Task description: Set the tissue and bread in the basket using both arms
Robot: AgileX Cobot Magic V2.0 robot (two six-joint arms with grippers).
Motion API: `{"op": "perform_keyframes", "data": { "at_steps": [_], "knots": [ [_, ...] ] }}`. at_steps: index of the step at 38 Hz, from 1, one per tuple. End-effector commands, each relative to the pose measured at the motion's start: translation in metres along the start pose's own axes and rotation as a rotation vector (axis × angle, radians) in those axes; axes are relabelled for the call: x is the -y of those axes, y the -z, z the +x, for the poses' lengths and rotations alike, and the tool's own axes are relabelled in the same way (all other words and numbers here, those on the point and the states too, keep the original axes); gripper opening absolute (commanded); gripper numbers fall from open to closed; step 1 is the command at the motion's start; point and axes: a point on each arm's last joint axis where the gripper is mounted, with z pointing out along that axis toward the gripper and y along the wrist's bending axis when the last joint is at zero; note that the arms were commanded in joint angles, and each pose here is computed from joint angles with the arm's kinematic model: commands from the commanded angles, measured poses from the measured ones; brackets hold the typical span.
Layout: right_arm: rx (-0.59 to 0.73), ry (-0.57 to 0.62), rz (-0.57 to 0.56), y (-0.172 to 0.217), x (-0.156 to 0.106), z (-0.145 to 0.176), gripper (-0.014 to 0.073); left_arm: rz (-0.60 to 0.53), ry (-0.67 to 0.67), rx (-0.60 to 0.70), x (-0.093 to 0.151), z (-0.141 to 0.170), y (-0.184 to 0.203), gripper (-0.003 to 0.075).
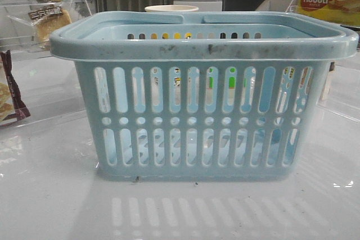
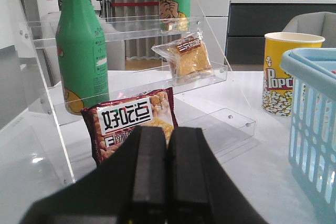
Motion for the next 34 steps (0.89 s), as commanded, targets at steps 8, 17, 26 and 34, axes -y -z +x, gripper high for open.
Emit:
{"op": "perform_keyframes", "data": {
  "at_steps": [8,17,26,34],
  "knots": [
    [0.106,0.007,0.007,0.0019,0.0004,-0.0088,0.0053,0.003,0.009,0.103,0.0001,-0.0088,0.0019,0.009],
    [0.106,0.007,0.007,0.0019,0.0004,-0.0088,0.0053,0.003,0.009,0.103,0.0001,-0.0088,0.0019,0.009],
    [0.121,0.008,0.007,0.002,0.0004,-0.0101,0.0053,0.003,0.009,0.103,0.0001,-0.0088,0.0019,0.009],
    [0.143,0.008,0.007,0.0023,0.0004,-0.0124,0.0053,0.002,0.01,0.156,-0.0001,-0.0135,0.0025,0.009]
  ]
}}
